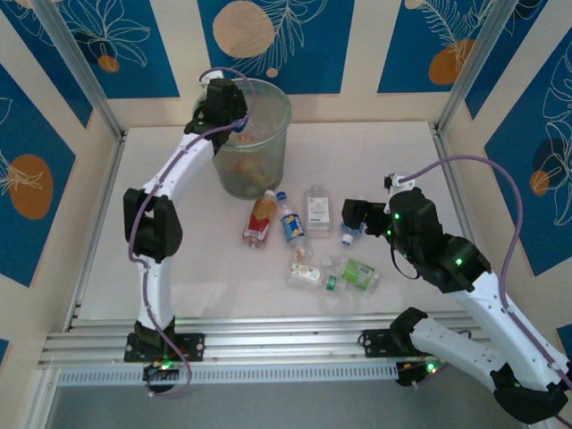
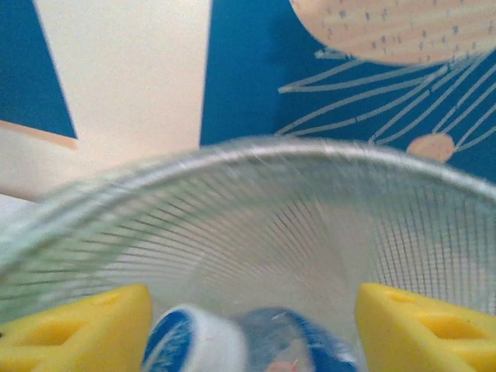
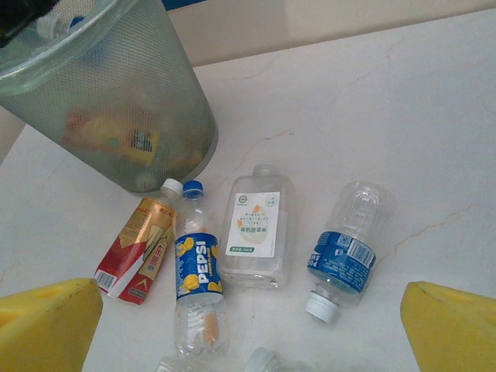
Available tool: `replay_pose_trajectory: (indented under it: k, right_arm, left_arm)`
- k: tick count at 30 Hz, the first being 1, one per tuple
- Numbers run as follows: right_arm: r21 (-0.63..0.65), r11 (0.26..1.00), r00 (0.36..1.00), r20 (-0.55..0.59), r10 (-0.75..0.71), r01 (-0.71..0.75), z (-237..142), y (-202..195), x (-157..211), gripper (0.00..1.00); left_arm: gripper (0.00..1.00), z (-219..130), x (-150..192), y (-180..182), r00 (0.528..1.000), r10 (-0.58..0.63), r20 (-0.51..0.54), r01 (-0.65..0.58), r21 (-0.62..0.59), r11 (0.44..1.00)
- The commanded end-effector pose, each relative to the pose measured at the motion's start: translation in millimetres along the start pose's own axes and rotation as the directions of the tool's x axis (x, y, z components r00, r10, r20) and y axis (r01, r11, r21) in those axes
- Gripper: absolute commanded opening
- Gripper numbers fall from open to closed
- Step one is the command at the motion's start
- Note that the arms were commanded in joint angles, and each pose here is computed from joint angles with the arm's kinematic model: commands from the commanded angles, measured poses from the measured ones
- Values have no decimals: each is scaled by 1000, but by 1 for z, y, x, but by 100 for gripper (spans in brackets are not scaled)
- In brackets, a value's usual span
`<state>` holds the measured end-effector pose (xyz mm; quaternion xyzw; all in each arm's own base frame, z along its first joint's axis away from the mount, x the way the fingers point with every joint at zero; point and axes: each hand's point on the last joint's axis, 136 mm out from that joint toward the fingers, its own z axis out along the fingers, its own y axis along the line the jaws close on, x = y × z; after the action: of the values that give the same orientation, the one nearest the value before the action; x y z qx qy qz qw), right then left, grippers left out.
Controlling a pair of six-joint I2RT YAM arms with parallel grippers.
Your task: Put the plastic bottles in the bin
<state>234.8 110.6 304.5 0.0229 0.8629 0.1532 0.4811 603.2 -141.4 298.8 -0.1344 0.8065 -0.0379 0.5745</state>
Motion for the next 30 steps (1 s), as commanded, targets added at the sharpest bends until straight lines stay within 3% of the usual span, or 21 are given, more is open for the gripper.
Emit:
replay_pose_trajectory:
  k: [1, 8, 15, 21, 25, 30]
  right_arm:
    - [23, 999, 999, 21, 37, -37, -2, -3, -6, 99]
    - [138, 986, 994, -42, 98, -92, 4, -18, 1, 99]
    - [262, 951, 964, -162, 213, -166, 19, -38, 26, 99]
    - [286, 914, 890, -274, 365, -287, 43, -52, 54, 97]
    - [282, 899, 844, -333, 419, -335, 62, -57, 70, 96]
    - [335, 885, 799, -404, 446, -324, 82, -67, 91, 96]
  left_arm:
    - [74, -35, -52, 20, 993, -40, 112, 46, -58, 997]
    - [78, -63, -73, 23, 988, -76, 136, 82, -32, 996]
    - [99, -104, -85, 12, 986, -133, 96, 123, 105, 987]
    - [99, -149, -87, 11, 988, -138, 61, 123, 205, 971]
    - [99, -175, -75, 18, 991, -132, 17, 124, 237, 963]
    - [100, -200, -35, 15, 987, -135, -88, 157, 350, 924]
